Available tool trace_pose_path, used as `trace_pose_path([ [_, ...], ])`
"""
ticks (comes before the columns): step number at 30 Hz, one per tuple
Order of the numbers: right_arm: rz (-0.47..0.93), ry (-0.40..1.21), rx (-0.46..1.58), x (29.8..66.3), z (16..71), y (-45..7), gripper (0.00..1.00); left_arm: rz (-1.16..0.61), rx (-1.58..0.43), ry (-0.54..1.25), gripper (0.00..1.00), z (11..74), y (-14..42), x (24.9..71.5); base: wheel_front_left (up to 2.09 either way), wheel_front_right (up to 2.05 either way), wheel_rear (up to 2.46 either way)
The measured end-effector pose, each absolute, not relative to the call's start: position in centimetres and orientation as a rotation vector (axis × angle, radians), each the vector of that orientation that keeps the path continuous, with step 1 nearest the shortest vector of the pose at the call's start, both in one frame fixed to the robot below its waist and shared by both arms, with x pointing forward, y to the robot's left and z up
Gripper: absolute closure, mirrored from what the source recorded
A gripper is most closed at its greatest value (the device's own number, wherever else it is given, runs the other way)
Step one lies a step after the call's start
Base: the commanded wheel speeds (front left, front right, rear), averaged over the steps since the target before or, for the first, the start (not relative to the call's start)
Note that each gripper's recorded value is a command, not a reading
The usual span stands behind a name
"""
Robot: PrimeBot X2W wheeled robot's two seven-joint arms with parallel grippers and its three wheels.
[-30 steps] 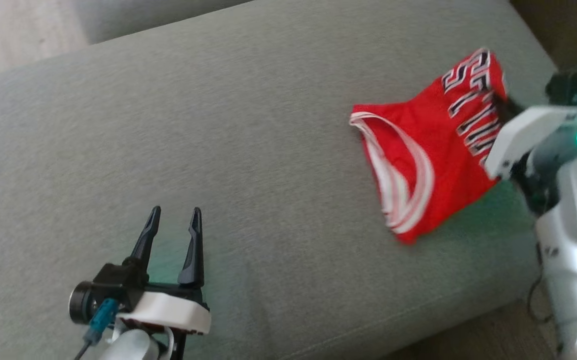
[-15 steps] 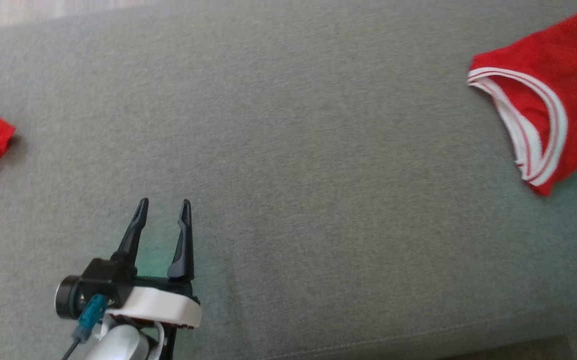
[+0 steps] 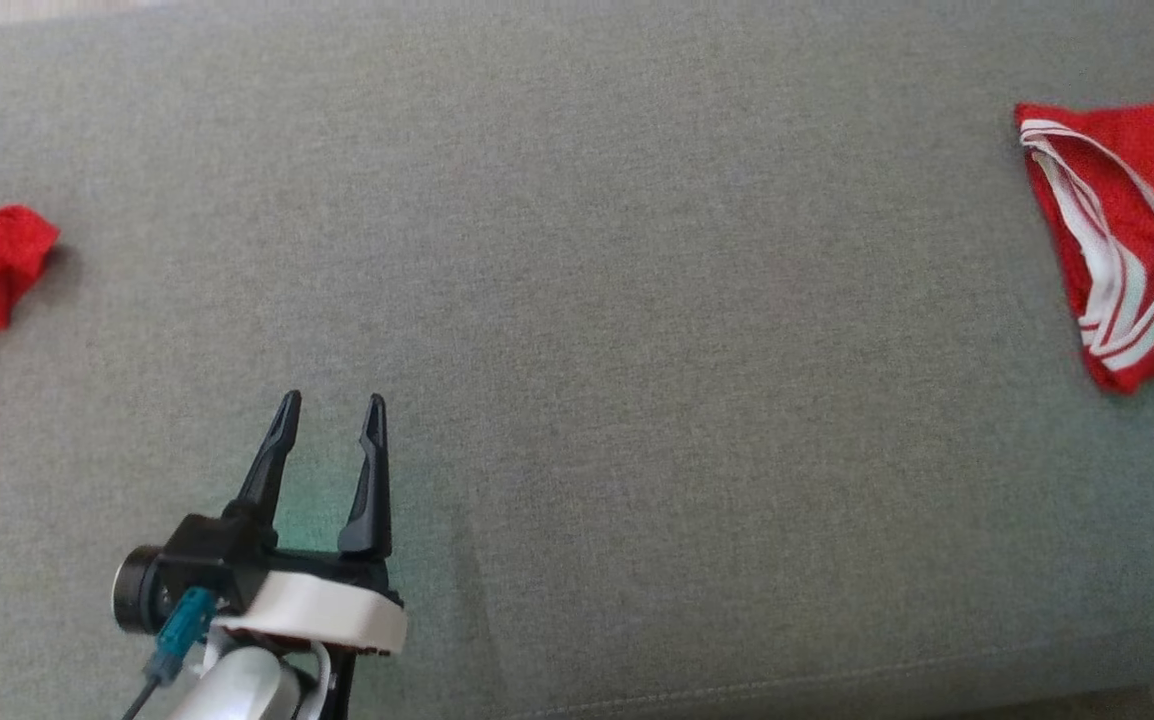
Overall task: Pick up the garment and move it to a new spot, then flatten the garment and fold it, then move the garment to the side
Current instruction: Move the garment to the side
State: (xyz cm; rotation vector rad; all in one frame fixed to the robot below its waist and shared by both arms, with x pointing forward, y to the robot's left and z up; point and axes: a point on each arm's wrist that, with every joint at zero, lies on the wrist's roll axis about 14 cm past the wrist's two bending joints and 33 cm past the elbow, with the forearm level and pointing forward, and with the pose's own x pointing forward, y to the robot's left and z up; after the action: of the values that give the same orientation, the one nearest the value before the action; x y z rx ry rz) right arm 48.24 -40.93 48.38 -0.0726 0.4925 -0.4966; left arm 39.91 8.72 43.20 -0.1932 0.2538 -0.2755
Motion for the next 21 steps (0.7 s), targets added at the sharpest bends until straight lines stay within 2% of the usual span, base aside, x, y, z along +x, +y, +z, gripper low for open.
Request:
trace_pose_path([
  [8, -0.365, 0.385, -0.088, 50.1, 50.8, -35.8, 0.00, -0.270, -0.178, 0.205, 0.00, 45.0, 9.0, 39.5, 0.00, 0.00, 0.00],
  [10, -0.309, 0.311, -0.095, 50.4, 52.6, -33.9, 0.00, -0.249, -0.195, 0.174, 0.00, 46.1, 9.5, 39.3, 0.00, 0.00, 0.00],
  [14, -0.244, 0.255, -0.091, 50.0, 53.6, -31.6, 0.00, -0.211, -0.204, 0.148, 0.00, 47.1, 10.6, 39.0, 0.00, 0.00, 0.00],
  [21, -0.045, 0.176, -0.043, 47.5, 53.4, -23.8, 0.00, -0.103, -0.221, 0.147, 0.00, 47.0, 13.8, 35.6, 0.00, 0.00, 0.00],
])
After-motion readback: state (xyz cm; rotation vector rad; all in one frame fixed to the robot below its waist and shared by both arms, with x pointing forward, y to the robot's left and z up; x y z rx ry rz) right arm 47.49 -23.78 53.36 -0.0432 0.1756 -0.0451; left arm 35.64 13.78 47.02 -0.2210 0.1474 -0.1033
